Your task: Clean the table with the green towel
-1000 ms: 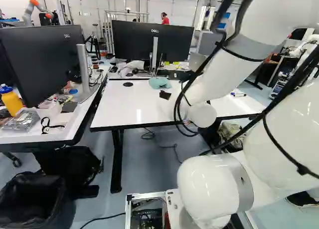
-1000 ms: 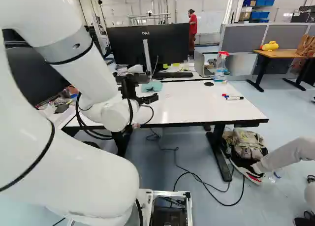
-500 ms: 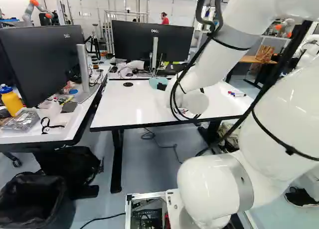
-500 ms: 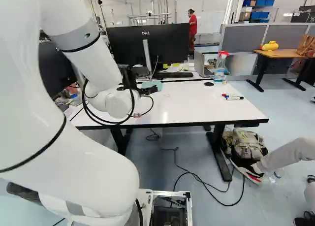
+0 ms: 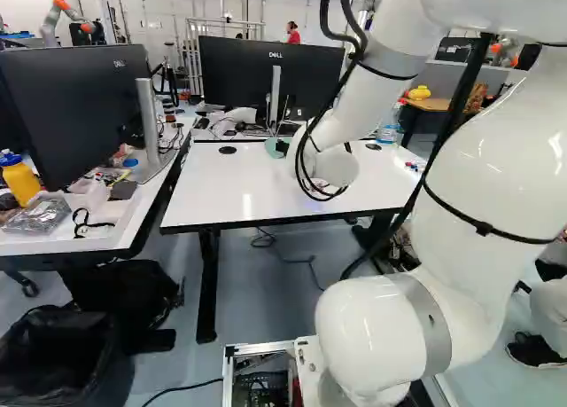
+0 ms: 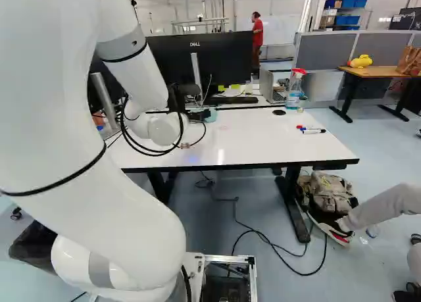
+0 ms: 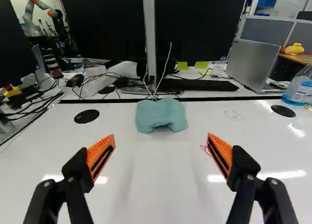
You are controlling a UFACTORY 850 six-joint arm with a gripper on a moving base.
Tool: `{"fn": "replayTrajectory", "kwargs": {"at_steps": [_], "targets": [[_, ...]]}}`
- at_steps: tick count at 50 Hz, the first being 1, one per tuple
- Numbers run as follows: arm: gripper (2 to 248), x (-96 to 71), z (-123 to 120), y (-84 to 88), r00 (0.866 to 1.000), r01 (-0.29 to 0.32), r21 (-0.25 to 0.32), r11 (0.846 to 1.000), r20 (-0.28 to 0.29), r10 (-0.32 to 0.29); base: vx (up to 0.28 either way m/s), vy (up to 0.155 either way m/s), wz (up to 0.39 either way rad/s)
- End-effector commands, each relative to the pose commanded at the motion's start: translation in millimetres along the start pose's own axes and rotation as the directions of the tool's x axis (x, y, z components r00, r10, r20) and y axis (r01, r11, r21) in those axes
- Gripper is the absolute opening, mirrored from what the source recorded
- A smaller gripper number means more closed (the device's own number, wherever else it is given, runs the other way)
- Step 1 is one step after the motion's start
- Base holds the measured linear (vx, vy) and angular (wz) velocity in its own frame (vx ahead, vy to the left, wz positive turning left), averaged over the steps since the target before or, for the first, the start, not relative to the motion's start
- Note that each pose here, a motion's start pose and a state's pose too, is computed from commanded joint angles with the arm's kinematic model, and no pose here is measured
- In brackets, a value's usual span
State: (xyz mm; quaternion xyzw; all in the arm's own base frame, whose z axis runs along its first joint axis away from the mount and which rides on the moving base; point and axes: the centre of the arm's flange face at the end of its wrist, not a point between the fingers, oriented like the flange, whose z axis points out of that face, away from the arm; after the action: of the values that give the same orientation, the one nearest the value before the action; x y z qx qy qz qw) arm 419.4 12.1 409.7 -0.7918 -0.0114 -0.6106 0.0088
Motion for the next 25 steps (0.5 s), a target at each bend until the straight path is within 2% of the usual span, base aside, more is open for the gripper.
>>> {"fn": "replayTrajectory", "kwargs": {"at_steps": [25], "targets": [[247,11.9,50,-0.2,1.000,0.000,0.000,1.000,-0.009,0.000,0.000,0.000,0.000]]}}
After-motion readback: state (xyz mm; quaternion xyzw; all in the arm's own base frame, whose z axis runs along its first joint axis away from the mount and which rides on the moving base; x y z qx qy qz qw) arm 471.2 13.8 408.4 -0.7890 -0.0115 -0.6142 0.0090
